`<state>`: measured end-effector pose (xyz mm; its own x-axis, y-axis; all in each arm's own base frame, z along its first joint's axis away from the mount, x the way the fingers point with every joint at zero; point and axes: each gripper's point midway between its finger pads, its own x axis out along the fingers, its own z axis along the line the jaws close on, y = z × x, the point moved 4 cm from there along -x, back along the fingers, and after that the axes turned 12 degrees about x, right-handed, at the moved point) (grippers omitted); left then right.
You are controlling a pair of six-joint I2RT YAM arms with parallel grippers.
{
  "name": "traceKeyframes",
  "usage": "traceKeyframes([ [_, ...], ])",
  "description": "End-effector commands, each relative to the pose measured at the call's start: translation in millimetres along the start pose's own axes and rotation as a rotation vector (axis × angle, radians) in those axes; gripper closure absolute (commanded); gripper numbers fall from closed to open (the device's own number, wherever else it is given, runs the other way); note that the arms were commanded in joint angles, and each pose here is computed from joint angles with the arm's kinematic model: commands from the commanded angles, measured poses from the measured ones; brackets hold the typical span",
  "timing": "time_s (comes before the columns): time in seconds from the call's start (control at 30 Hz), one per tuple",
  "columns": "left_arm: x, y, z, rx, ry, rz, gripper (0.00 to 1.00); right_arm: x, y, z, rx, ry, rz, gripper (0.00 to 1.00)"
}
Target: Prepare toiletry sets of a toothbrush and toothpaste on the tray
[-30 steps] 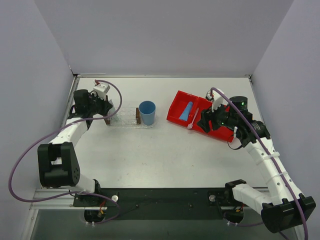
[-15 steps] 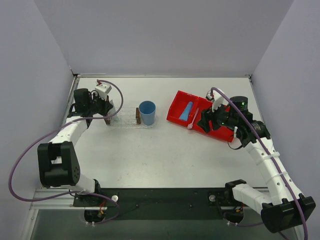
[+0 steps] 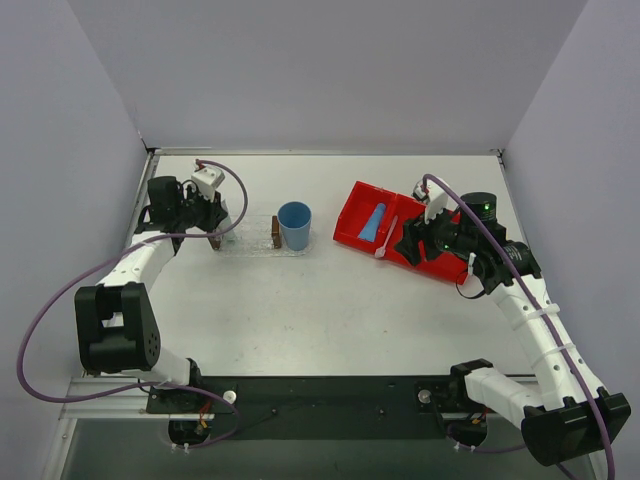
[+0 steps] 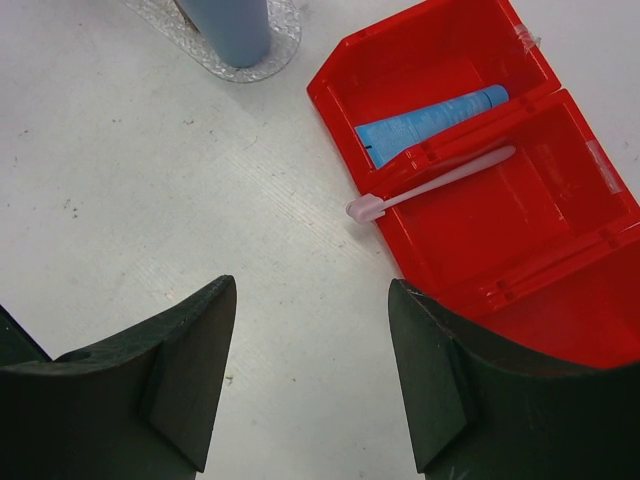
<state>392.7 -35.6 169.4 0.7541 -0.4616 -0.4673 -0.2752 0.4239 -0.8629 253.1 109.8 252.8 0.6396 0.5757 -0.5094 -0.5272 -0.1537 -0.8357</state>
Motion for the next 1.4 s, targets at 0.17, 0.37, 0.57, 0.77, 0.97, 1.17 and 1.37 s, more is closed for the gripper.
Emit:
traceKeyframes([
  [0.17, -2.8, -18.0, 7.0, 0.041, -0.018, -0.044, 0.54, -2.6, -5.8, 3.1, -0.004, -0.024, -0.036, 0.43],
  [0.37, -5.8, -24.1, 11.9, 0.043, -0.041, -0.053, 0.46, -1.4, -5.6, 2.3, -0.002, -0.023, -0.031, 0.43],
  [0.57, -16.0, -39.5, 17.2, 0.047, -0.080, -0.093, 0.35, 0.8, -4.7, 0.7, 0.003, -0.020, -0.023, 0.43],
  [0.77, -28.0, -54.3, 21.8, 0.053, -0.116, -0.130, 0.27, 1.2, -3.6, -0.7, 0.004, -0.011, -0.020, 0.43],
  [0.97, -44.6, -69.6, 25.8, 0.063, -0.151, -0.173, 0.25, 3.6, -4.1, -4.5, 0.020, 0.012, -0.013, 0.43],
  [1.17, -63.4, -87.6, 16.1, 0.076, -0.119, -0.221, 0.24, 10.2, -8.1, -14.8, 0.057, 0.073, 0.004, 0.43],
  [1.37, -89.8, -109.1, 1.0, 0.086, -0.098, -0.290, 0.21, 27.5, -14.8, -38.3, 0.097, 0.208, 0.061, 0.43],
])
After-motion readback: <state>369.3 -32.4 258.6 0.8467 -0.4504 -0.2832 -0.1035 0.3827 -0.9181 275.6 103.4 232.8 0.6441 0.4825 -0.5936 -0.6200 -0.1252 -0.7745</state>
